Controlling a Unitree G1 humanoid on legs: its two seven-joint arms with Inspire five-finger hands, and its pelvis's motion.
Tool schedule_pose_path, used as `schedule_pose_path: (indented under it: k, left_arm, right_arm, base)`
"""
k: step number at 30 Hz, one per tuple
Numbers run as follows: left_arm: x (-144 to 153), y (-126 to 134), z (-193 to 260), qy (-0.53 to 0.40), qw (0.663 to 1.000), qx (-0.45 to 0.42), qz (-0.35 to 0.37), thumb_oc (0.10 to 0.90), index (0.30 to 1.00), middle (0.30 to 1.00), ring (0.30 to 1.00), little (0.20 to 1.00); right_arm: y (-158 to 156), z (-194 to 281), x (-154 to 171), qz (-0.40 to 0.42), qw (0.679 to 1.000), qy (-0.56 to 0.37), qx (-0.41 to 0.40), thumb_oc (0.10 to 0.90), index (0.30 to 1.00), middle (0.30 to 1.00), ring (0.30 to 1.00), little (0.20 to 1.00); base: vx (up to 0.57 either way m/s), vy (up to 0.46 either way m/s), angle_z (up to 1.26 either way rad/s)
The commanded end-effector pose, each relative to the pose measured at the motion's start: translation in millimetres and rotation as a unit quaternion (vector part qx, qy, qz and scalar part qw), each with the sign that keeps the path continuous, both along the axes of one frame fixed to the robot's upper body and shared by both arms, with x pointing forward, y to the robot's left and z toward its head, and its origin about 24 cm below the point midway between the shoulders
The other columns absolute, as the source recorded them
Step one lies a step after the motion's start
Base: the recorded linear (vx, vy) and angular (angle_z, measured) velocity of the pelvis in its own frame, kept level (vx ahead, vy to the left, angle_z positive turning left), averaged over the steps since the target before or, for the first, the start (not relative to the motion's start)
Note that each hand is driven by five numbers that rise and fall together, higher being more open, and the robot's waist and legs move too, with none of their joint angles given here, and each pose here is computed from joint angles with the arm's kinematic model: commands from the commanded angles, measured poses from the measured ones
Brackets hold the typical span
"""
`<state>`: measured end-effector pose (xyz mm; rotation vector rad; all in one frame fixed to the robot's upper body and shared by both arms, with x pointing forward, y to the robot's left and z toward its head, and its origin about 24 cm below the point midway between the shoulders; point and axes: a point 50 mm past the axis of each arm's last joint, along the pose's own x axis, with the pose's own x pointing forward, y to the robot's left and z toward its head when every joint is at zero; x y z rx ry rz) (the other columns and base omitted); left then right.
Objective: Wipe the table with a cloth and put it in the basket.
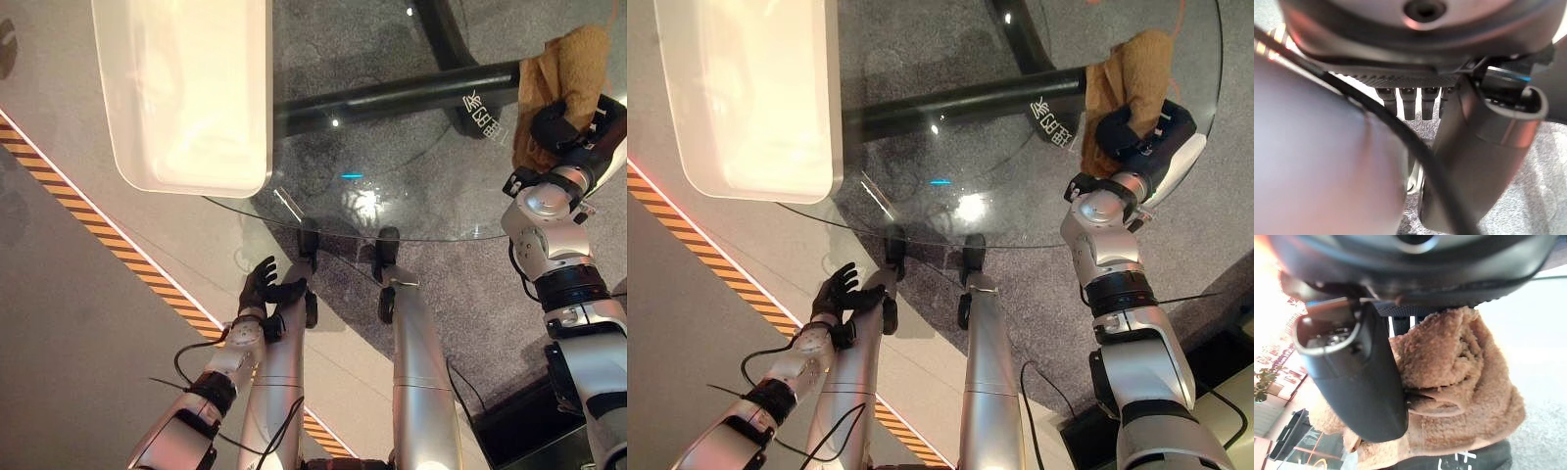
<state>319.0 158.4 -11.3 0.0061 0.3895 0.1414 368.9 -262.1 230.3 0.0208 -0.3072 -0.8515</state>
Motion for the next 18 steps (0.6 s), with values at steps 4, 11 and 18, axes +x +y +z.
schedule_pose_path:
  k: [4, 11, 18]
  left_arm:
    - [-26, -3, -37, 0.088, 0.995, -0.012, 0.035, 0.800, 0.900, 0.900, 0.900, 0.900]
    - [-18, 0, -33, 0.092, 0.994, -0.015, 0.051, 0.800, 0.900, 0.900, 0.900, 0.900]
    - [-11, -1, -28, 0.096, 0.994, -0.020, 0.055, 0.800, 0.900, 0.900, 0.900, 0.900]
  right_arm:
    - [51, -15, 1, 0.084, 0.994, 0.008, -0.069, 0.100, 0.300, 0.300, 0.300, 0.200]
    - [61, 26, -21, 0.025, 0.990, -0.102, -0.092, 0.100, 0.300, 0.300, 0.300, 0.200]
    - [56, 45, -23, -0.025, 0.987, -0.128, -0.098, 0.100, 0.300, 0.300, 0.300, 0.200]
  base:
    - [0.00, 0.041, -0.04]
    - [0.00, 0.029, -0.03]
    - [0.02, 0.027, 0.00]
